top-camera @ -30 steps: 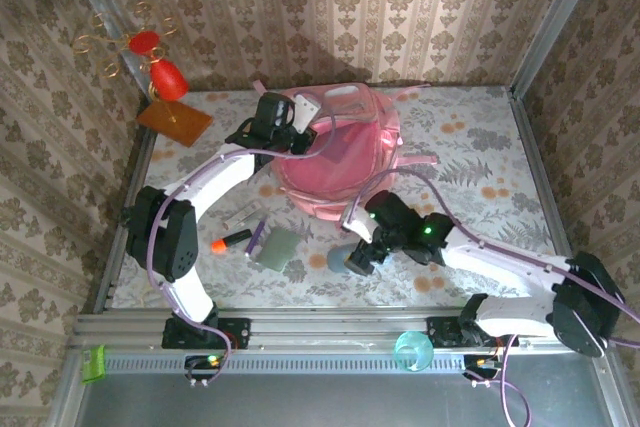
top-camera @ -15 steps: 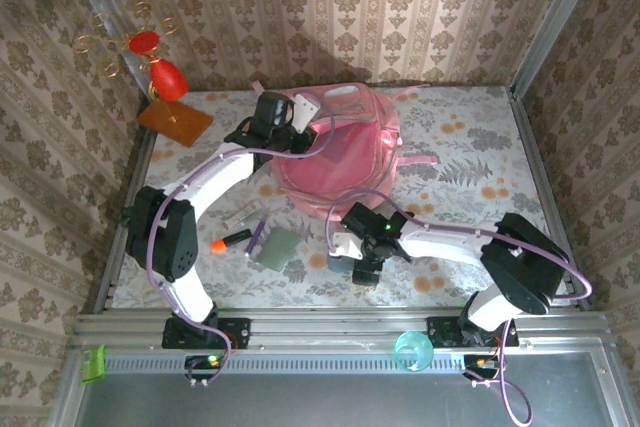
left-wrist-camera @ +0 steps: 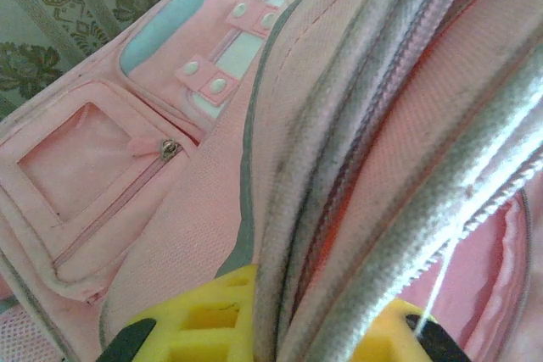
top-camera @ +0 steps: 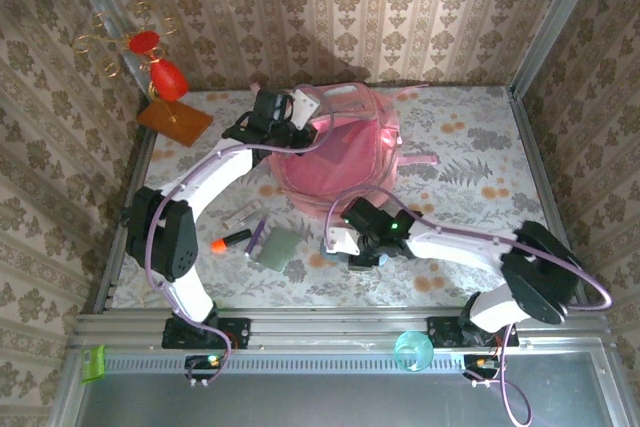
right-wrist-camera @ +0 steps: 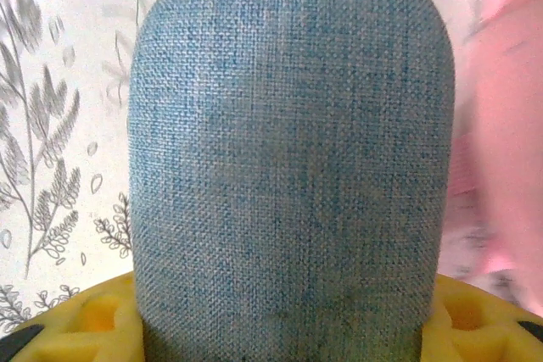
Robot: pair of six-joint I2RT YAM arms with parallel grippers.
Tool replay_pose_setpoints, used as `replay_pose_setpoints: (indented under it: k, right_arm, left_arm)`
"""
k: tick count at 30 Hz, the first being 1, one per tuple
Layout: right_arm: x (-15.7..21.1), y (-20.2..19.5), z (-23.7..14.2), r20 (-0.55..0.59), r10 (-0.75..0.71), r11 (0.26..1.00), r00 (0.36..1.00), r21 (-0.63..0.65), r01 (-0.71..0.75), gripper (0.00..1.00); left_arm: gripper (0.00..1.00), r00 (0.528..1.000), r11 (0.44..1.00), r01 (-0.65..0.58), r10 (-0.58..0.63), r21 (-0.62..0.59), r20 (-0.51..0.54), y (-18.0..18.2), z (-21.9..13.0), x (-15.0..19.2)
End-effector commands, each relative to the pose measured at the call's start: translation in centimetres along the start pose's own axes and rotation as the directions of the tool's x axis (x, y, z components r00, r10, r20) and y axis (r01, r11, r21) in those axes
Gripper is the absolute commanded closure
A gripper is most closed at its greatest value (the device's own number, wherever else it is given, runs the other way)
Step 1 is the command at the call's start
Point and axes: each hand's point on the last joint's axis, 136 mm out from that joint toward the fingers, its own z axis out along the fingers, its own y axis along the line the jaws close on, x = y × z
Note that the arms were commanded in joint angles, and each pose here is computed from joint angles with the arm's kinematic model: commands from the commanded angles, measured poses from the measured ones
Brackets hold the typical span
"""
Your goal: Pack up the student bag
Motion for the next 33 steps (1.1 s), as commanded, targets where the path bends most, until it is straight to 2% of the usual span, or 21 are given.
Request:
replay_pose_setpoints:
  k: [1,5,14,23,29,32,33]
  right_arm:
    - [-4.7,-3.8,-4.6,0.149,-0.061,0.986,0.987,0.162,0.037,0.68]
    - [-6.2,-8.6,-5.9,0.123,-0.145,0.956,0.982,0.273,0.107,0.67]
    - [-7.1,-18.2,-1.8,-0.016,-0.197,0.903,0.980,0.387,0.187,0.66]
    - [-6.3,-24.8,0.9,-0.165,-0.193,0.818,0.967,0.518,0.251,0.65]
    - [-5.4,-29.3,2.0,-0.252,-0.143,0.733,0.957,0.623,0.273,0.58]
    - [-5.9,-31.1,2.2,-0.267,-0.125,0.677,0.956,0.681,0.278,0.44]
    - [-5.8,-31.6,2.2,-0.275,-0.114,0.658,0.955,0.699,0.280,0.42]
  left_arm:
    - [1.00,0.988,0.997,0.009,-0.021,0.073,0.156,-1.0,-2.2,-5.9]
    - [1.00,0.986,0.990,0.011,-0.035,0.141,0.166,-1.9,-3.0,-7.3]
    - [1.00,0.980,0.979,-0.036,-0.004,0.198,0.197,-2.1,-3.9,-10.8]
    - [1.00,0.979,0.968,-0.068,0.018,0.240,0.204,-2.4,-5.1,-13.4]
    - [1.00,0.981,0.963,-0.064,0.013,0.260,0.194,-2.8,-5.4,-13.1]
    - [1.00,0.983,0.966,-0.056,0.009,0.254,0.182,-2.7,-5.2,-12.7]
    - [1.00,0.984,0.966,-0.054,0.008,0.253,0.180,-2.7,-5.1,-12.7]
